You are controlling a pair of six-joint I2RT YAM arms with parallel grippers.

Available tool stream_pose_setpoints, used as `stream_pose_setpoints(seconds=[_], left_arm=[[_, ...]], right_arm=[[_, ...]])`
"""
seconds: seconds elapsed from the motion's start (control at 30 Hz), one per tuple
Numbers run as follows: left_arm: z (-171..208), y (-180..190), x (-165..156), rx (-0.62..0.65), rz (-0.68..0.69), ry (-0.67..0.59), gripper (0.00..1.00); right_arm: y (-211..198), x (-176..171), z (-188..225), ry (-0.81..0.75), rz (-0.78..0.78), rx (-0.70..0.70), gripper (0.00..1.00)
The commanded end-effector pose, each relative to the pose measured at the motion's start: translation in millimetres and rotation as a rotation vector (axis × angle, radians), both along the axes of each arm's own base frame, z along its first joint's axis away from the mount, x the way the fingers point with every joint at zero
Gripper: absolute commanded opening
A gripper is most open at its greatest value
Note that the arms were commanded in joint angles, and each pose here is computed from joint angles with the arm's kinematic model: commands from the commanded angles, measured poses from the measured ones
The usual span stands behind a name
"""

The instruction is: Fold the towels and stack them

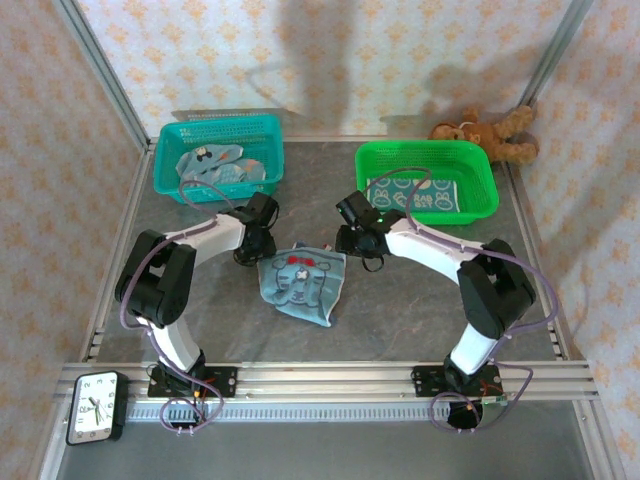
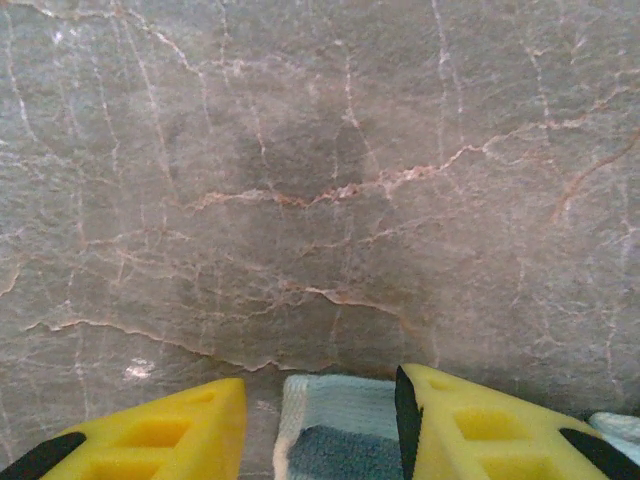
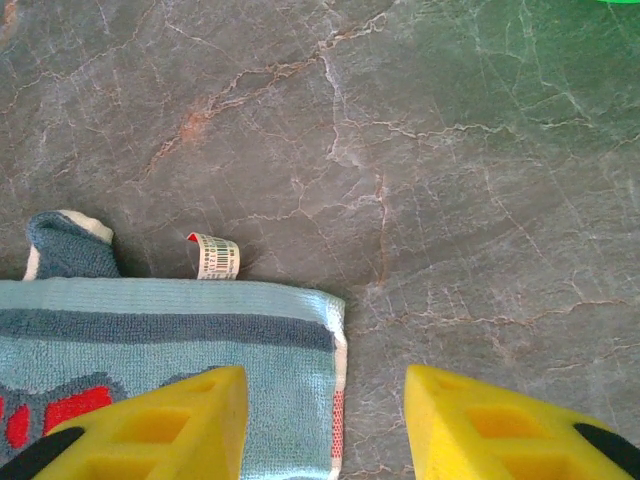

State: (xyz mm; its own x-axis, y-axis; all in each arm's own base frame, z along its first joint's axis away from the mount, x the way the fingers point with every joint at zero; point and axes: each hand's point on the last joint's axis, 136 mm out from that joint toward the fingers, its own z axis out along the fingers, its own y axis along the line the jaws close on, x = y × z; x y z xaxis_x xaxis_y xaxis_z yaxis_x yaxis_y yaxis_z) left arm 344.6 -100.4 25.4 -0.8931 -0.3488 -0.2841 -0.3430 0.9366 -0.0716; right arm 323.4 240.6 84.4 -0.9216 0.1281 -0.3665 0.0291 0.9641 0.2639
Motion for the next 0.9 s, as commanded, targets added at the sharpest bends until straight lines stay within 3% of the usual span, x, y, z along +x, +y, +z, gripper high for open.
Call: stream_pose_setpoints(seconds=[0.0, 0.13, 0.4, 0.87], left_arm=[[0.3, -0.6, 7.8, -0.003, -0.005, -0.02, 0.43], [-14.0, -2.5, 1.6, -0.017, 0.0, 0.016, 0.39], [-27.2, -0.7, -9.2, -0.018, 0.004, 0.049, 0.14], [-22.0, -3.3, -6.6, -0.027, -0.004, 0.043, 0.1]], right_arm=[[5.6, 7.6, 2.2, -0.016, -0.004, -0.003, 0.45], [7.1, 9.4, -5.4, -0.003, 0.0, -0.015, 0.45], [9.5, 13.9, -26.9, 0.033, 0.002, -0.052, 0.42], [25.5, 19.1, -50.9, 0.082, 0.038, -0.049, 0.4]])
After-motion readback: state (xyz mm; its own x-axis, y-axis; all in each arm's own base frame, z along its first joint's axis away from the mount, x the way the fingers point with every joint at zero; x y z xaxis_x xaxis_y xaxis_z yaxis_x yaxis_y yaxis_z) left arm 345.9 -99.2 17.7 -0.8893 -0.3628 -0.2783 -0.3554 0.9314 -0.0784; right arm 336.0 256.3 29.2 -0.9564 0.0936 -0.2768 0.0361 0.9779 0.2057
